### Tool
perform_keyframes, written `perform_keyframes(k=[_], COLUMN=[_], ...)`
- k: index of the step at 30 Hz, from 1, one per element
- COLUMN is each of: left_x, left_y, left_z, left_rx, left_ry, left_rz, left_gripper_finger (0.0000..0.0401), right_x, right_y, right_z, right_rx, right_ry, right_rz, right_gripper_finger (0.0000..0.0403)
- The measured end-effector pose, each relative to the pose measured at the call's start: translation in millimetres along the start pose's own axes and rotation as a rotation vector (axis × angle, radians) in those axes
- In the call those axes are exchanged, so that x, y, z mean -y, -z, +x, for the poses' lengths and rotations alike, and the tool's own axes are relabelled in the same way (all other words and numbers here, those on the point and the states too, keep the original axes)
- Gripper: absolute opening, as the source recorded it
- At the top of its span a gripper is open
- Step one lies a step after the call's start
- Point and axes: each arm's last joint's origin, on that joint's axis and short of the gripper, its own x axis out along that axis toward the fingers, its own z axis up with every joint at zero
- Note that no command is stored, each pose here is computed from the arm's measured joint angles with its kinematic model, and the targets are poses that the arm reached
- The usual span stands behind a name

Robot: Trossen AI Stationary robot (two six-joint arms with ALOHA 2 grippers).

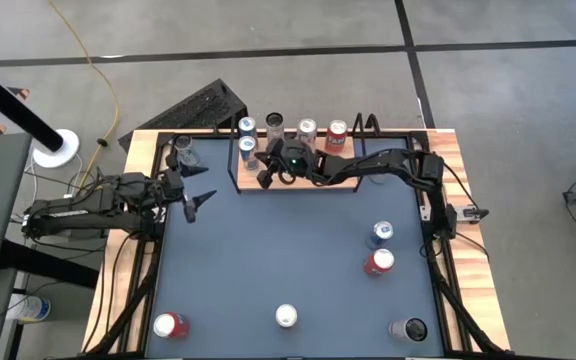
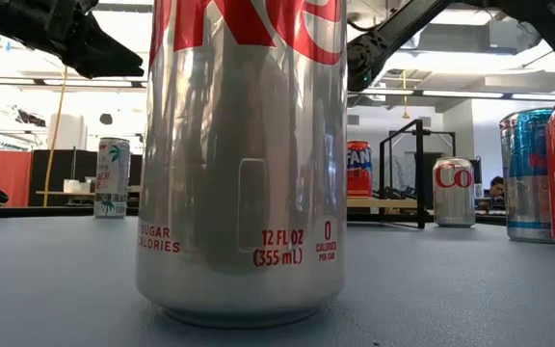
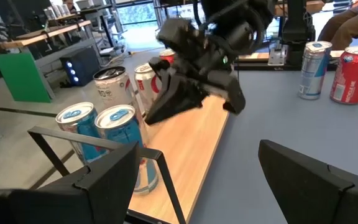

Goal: Place canned beverage on shelf
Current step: Put the bottom blue soda can onto the shelf aligned with the other blue soda can, then put the top pink and white soda can onto the shelf aligned with the other pink and white soda can

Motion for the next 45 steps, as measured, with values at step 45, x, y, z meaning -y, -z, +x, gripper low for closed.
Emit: perform_keyframes(k=[45], left_x=[-12], left_y=[-7], left_z=[1], left_rx=[-0.015], left_ry=[-0.373], left_rz=[-0.099], left_gripper_finger=[0.0318], right_x=[-26], right_y=[-101], right_z=[-117], right_rx=[-0.017], right_ry=[-0.067], right_rz=[-0.291], right_gripper_finger=[0.0])
